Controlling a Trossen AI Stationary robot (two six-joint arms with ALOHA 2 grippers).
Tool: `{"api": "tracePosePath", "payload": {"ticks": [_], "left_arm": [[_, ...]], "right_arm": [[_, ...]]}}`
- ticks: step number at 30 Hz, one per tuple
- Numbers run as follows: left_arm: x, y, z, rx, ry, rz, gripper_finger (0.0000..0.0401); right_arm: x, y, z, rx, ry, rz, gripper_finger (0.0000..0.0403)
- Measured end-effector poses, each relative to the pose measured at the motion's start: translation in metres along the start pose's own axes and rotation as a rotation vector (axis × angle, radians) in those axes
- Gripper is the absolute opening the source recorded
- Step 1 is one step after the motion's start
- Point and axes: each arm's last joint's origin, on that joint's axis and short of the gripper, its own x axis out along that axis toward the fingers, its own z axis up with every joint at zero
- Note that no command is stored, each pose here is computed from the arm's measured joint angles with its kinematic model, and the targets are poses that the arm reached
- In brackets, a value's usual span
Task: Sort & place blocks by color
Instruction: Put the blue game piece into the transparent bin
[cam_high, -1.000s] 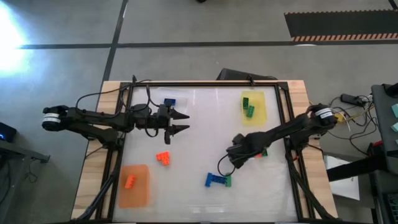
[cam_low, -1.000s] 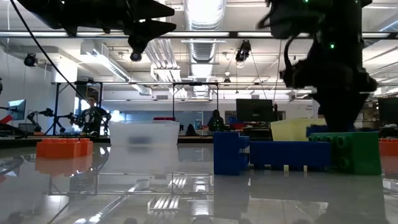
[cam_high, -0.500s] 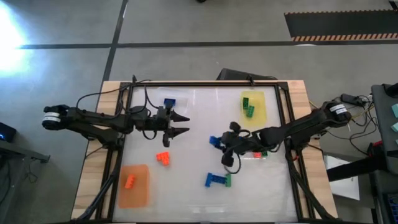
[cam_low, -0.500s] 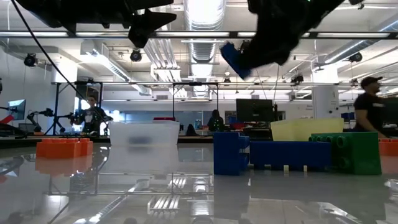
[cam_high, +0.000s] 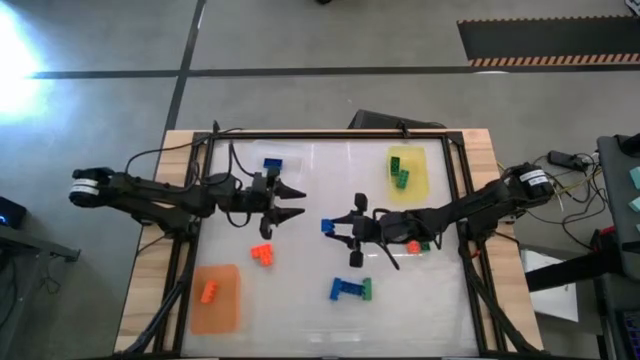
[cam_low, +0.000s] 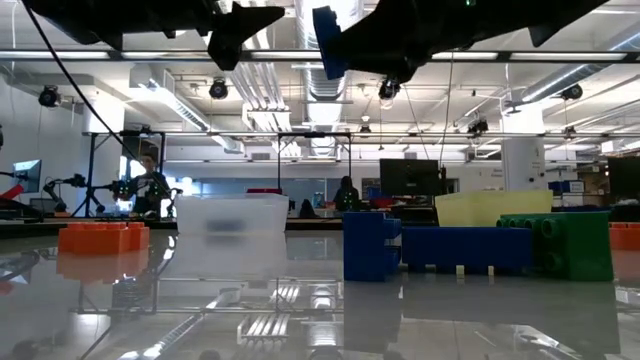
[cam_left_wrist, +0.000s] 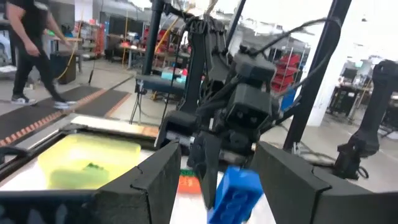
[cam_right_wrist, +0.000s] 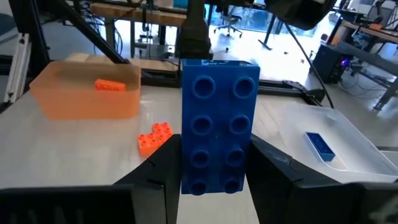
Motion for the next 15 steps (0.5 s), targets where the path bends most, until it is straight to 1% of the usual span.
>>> {"api": "tracePosePath", "payload": {"ticks": [4,8,13,15], "left_arm": [[0.009,0.0,-0.005,-0.004,-0.039,-0.014,0.0191],[0.023,0.002,-0.019,-0.001,-0.039,-0.029,0.0191],[0.036,0.001,-0.032,0.004,-0.065,-0.119,0.0191],[0.039,0.0,-0.038,0.017,-0.073,-0.138,0.0191]], "right_arm": [[0.0,0.0,0.001,-0.012,-0.008,-0.001,0.0126],[-0.001,-0.002,0.003,-0.01,-0.02,-0.007,0.0126],[0.0,-0.006,0.003,-0.006,-0.019,-0.02,0.0126],[0.001,-0.008,0.003,-0.002,-0.02,-0.024,0.0127]]}}
